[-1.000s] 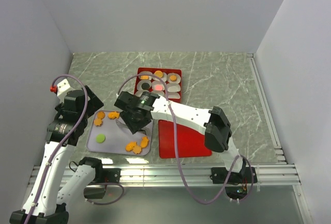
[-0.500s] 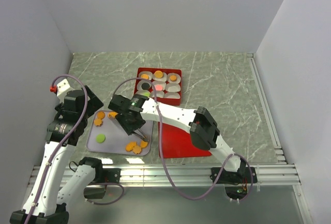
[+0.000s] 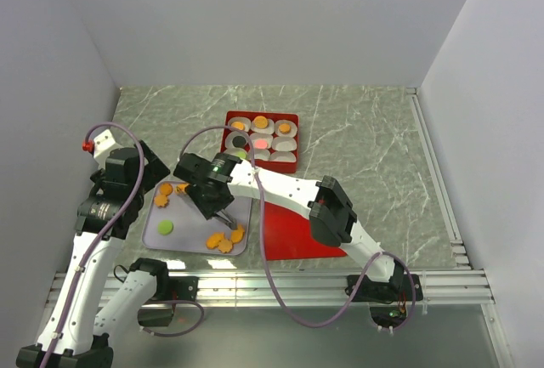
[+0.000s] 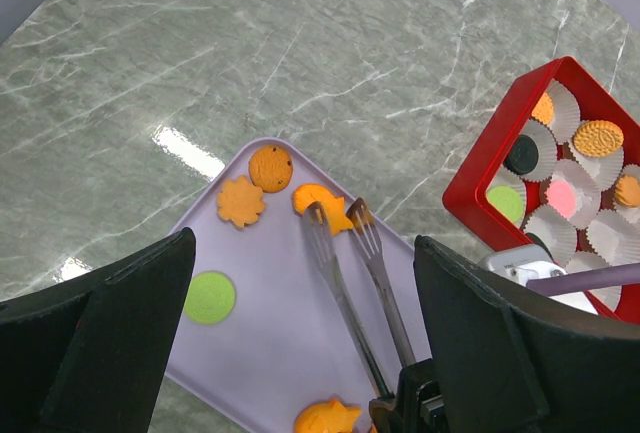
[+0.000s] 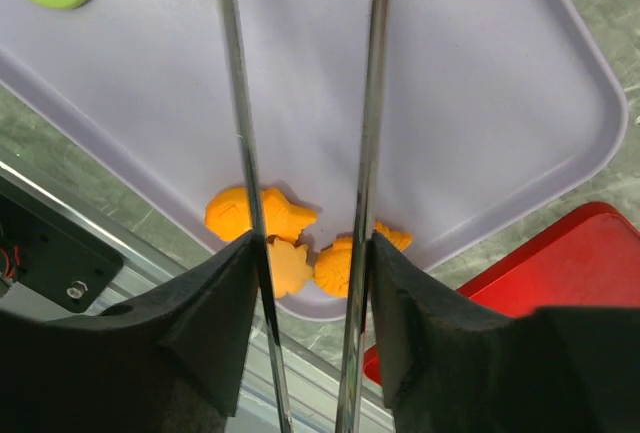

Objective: Pack the cookies

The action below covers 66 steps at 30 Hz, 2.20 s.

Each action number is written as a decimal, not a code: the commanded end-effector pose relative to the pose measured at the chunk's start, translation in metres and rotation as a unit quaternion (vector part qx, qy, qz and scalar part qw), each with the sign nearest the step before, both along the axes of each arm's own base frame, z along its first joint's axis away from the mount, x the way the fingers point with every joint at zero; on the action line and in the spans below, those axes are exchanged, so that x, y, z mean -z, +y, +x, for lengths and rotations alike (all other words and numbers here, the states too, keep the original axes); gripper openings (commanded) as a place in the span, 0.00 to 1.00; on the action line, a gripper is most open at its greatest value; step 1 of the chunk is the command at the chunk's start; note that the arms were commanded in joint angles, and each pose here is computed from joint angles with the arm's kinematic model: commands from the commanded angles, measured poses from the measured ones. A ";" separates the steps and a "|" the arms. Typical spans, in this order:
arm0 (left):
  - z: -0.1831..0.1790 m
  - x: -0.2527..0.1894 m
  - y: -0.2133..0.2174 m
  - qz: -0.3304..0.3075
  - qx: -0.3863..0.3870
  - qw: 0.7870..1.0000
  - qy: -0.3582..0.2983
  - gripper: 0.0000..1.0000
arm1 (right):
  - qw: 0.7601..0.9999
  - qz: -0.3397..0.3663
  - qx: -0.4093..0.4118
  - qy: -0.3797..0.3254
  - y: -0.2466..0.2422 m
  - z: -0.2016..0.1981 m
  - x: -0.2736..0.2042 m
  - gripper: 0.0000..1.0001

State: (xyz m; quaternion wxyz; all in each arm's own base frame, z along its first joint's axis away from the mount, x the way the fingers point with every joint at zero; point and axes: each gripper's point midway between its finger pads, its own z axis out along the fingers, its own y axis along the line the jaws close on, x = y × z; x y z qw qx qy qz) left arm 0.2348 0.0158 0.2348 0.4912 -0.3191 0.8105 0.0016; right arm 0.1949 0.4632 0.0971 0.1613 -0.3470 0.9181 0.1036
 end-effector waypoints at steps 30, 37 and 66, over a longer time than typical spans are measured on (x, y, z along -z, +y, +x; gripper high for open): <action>0.002 -0.006 0.003 -0.002 -0.009 1.000 -0.011 0.94 | 0.998 0.026 0.033 -0.045 -0.046 -0.005 -0.066 0.34; 0.002 -0.007 0.003 -0.002 -0.009 1.000 -0.014 0.94 | 0.996 0.027 0.053 -0.066 -0.065 0.006 -0.083 0.33; 0.001 -0.007 0.001 -0.002 -0.001 1.000 -0.014 0.95 | 0.966 -0.007 0.239 -0.103 -0.223 0.115 -0.096 0.33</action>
